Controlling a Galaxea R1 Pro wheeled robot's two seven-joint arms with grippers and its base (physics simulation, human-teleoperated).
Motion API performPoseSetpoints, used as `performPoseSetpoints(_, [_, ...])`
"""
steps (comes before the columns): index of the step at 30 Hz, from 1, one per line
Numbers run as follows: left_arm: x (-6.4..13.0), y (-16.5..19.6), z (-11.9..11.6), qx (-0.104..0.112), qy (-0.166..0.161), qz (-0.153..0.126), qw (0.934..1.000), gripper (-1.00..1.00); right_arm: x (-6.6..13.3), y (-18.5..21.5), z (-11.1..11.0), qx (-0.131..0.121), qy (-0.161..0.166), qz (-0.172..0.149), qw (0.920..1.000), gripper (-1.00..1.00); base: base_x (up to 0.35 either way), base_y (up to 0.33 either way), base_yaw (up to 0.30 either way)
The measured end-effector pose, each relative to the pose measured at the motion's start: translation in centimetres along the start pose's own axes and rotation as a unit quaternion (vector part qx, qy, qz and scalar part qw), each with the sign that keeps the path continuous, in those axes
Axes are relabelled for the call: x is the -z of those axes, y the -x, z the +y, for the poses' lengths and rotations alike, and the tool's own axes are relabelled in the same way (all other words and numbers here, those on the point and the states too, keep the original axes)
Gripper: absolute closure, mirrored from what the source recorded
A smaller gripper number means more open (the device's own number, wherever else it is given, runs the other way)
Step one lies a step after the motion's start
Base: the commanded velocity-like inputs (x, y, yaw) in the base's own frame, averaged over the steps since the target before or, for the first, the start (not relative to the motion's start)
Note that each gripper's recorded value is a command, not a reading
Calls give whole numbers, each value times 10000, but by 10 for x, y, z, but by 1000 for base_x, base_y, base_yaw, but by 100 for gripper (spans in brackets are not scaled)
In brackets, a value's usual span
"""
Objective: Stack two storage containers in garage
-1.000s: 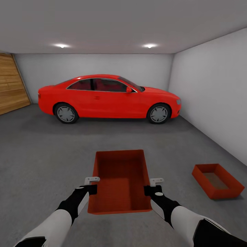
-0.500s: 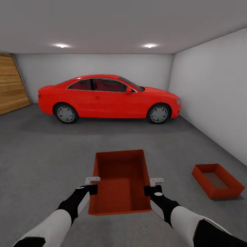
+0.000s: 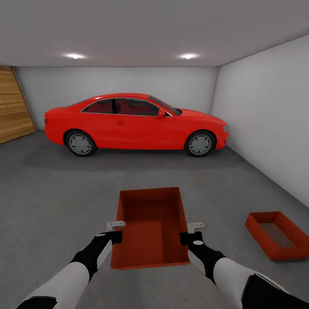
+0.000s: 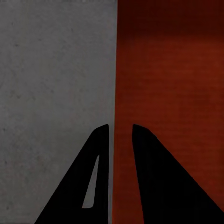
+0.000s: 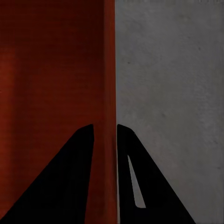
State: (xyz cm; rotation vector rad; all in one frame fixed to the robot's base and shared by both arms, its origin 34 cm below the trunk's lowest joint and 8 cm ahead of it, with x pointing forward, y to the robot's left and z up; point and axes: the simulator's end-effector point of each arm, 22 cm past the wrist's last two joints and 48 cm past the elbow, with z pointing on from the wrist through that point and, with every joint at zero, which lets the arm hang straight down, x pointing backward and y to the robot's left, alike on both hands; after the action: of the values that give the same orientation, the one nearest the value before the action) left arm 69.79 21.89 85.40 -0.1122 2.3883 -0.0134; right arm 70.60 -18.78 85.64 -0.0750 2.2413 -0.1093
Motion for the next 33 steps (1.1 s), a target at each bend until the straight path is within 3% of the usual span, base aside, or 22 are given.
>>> performPoseSetpoints(26, [0, 0, 0, -8, 0, 1, 10000, 100, 0, 0, 0, -12, 2, 1, 10000, 100, 306, 0, -1])
performPoseSetpoints(33, [0, 0, 0, -6, -1, 3, 10000, 100, 0, 0, 0, -10, 1, 4, 10000, 100, 272, 0, -147])
